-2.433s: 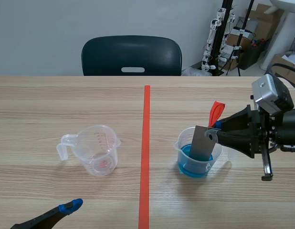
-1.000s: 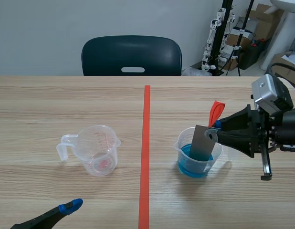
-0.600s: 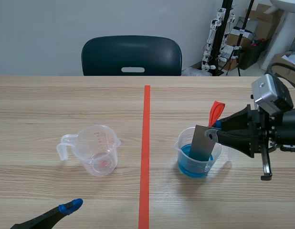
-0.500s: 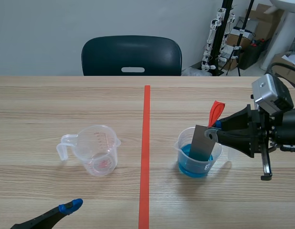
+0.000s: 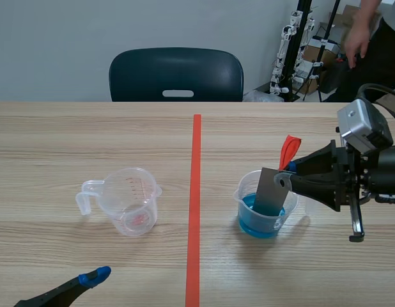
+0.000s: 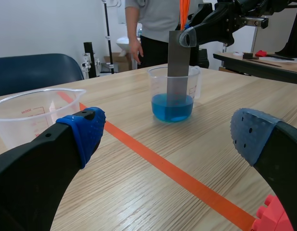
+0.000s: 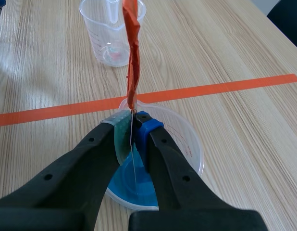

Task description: Do the redox reaction experiment. lower the plate into the blue solution

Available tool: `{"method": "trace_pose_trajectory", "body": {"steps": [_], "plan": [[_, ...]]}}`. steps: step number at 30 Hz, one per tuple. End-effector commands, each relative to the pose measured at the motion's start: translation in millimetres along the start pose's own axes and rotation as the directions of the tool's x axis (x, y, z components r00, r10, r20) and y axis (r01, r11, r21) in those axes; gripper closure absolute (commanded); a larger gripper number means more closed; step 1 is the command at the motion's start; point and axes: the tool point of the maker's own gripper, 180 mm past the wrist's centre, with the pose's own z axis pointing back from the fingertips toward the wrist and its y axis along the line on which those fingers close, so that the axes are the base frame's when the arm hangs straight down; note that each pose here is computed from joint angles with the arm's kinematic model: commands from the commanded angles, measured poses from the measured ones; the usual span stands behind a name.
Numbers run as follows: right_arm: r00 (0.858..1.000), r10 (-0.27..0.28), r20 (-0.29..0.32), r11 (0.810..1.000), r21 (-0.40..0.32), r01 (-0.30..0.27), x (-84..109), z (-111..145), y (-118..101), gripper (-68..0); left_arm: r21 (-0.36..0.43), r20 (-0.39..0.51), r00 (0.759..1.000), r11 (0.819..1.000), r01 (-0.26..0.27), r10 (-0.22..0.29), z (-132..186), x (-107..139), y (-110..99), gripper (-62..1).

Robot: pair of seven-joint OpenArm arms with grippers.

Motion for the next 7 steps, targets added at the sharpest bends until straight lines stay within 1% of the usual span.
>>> {"method": "trace_pose_trajectory", "body": {"steps": [1,3,7], "plan": [[0.999,0.007,0.035,1.000,-0.005,-0.007,9.6,-0.2,-3.6,-0.6,0.000,0.049,0.999,1.000,0.003,-0.003,1.1,10.7,0.4,-55.3],[0.999,0.007,0.038,1.000,-0.005,-0.006,10.1,-0.3,-3.5,-0.6,0.000,0.049,0.999,1.000,0.003,-0.003,1.0,10.8,0.5,-55.3],[0.997,0.007,0.079,1.000,-0.005,-0.006,17.4,0.1,-3.4,-0.6,0.000,0.051,0.999,1.000,0.005,-0.005,0.5,10.8,1.0,-55.3]]}}
